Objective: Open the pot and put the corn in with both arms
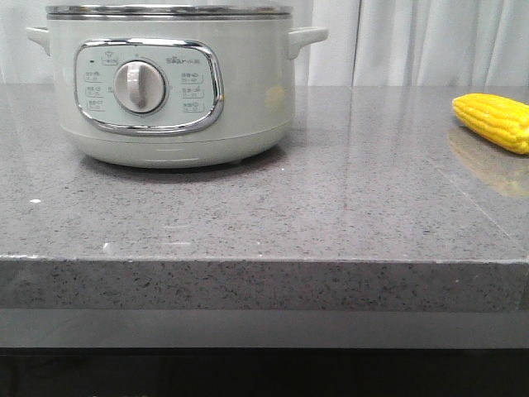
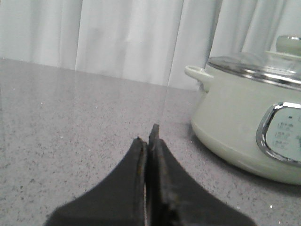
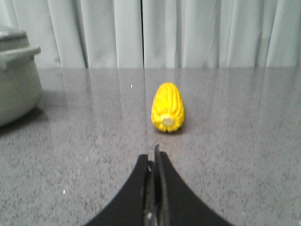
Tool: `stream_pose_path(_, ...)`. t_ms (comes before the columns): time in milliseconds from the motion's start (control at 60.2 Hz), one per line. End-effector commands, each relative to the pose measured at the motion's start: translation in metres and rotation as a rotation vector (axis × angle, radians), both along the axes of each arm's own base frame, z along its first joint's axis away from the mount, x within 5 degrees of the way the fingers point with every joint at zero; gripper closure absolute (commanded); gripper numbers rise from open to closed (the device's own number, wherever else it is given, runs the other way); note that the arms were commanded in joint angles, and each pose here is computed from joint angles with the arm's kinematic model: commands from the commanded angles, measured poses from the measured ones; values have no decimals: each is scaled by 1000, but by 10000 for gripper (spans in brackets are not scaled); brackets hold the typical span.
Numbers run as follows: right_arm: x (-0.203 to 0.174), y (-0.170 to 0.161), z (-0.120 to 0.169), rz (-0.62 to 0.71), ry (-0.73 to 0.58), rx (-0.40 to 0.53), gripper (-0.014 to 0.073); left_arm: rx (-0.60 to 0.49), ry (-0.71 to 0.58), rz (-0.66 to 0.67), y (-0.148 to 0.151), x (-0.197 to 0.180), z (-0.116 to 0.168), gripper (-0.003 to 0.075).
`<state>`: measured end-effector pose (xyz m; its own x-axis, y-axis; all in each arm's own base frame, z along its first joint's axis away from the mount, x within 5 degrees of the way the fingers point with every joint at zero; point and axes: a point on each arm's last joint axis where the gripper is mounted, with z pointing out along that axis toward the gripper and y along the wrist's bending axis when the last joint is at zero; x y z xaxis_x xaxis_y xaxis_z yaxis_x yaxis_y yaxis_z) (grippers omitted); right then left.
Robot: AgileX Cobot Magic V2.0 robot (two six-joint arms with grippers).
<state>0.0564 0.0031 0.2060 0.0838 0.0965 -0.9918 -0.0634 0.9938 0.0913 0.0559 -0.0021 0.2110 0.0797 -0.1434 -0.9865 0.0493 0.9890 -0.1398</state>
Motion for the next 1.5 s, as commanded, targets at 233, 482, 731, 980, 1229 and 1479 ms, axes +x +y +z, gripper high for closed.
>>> stream_pose_path(233, -18, -1, 64, -7, -252, -1, 662, -17, -293, 4, 1, -22, 78, 741)
stream_pose_path(482, -36, -2, 133, -7, -183, -24, 662, -2, -232, -18, 0, -40, 161, 741)
stream_pose_path(731, -18, -1, 185, -2, 17, -36, 662, 14, -24, -36, -3, -19, 204, 741)
stream_pose_path(980, 21, 1, 180, 3, 296, -51, 662, 20, 124, -41, -4, 11, 200, 741)
stream_pose_path(1229, 47, 3, 167, 6, 444, -59, 662, 21, 199, -42, -5, 28, 187, 741)
stream_pose_path(1479, 58, 3, 162, 7, 490, -61, 641, 110, 269, 1, -1, 43, 176, 708)
